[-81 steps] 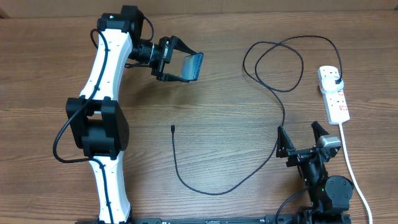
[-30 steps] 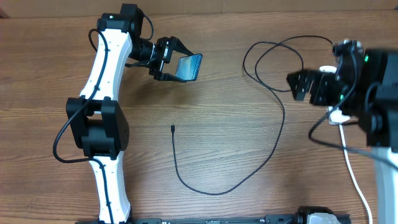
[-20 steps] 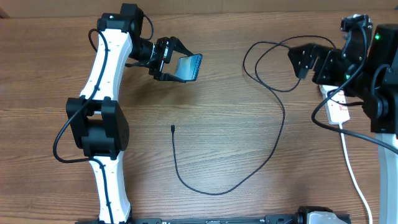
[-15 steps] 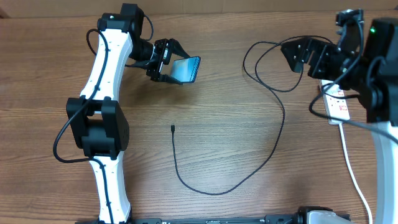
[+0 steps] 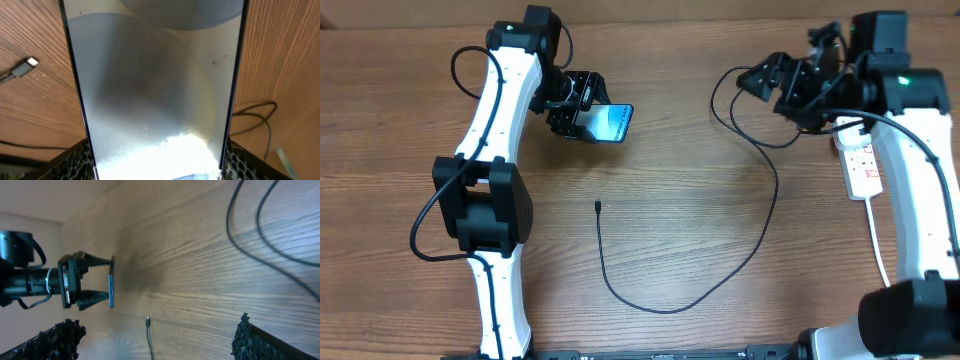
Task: Plug charger to phone and switch on socket
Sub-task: 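Raise the right gripper and move it toward the phone, then grasp the phone's edge with the right gripper beside the left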
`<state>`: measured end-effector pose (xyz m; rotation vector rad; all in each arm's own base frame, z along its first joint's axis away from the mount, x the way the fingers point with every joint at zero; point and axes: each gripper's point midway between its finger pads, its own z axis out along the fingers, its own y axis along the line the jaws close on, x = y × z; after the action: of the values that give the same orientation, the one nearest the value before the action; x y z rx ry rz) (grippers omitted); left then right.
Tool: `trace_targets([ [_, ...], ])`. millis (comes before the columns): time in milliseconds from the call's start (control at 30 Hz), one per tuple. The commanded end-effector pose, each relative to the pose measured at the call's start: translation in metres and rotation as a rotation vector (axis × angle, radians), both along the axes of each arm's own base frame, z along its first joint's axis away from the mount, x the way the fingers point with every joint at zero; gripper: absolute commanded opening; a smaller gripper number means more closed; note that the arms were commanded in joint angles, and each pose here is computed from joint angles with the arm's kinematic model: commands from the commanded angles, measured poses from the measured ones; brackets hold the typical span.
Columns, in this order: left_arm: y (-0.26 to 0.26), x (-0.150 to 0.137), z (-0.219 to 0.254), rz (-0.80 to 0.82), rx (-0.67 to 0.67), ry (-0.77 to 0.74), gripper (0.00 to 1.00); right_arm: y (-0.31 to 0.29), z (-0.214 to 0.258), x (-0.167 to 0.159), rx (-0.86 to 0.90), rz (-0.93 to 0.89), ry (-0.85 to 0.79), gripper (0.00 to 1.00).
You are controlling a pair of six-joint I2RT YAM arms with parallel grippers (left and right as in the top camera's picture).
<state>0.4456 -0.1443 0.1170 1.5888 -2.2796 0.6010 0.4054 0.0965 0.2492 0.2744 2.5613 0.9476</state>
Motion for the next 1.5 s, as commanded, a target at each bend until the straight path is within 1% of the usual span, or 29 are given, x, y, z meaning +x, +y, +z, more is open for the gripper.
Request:
trace_targets([
  [0,0.004,0.006,0.004,0.018,0.054,-0.028,0.38,0.027,-0.006,0.001,0.027,0.080,0.008,1.00],
  [167,0.011,0.008,0.000,0.017,0.118,-0.041,0.38,0.056,-0.024,0.004,0.029,0.150,0.031,1.00],
  [367,0.030,0.011,-0.007,0.025,0.246,-0.061,0.38,0.089,-0.039,0.013,0.060,0.177,0.053,1.00],
  [467,0.037,0.012,-0.009,0.029,0.289,-0.068,0.38,0.104,-0.045,0.015,0.073,0.206,0.046,1.00],
  [600,0.043,0.013,-0.010,0.032,0.325,-0.072,0.38,0.121,-0.056,0.015,0.105,0.195,0.071,1.00],
  [900,0.043,0.013,-0.010,0.032,0.329,-0.073,0.38,0.159,-0.084,0.010,0.193,0.163,0.095,1.00],
  [1100,0.041,0.013,-0.010,0.026,0.327,-0.073,0.38,0.176,-0.098,0.009,0.249,0.146,0.077,0.99],
  [1333,0.026,0.009,-0.010,-0.005,0.327,-0.081,0.39,0.186,-0.109,0.006,0.248,0.147,0.094,0.99],
  [1467,0.017,0.009,-0.010,-0.023,0.324,-0.091,0.39,0.191,-0.119,0.003,0.244,0.153,0.122,0.93],
])
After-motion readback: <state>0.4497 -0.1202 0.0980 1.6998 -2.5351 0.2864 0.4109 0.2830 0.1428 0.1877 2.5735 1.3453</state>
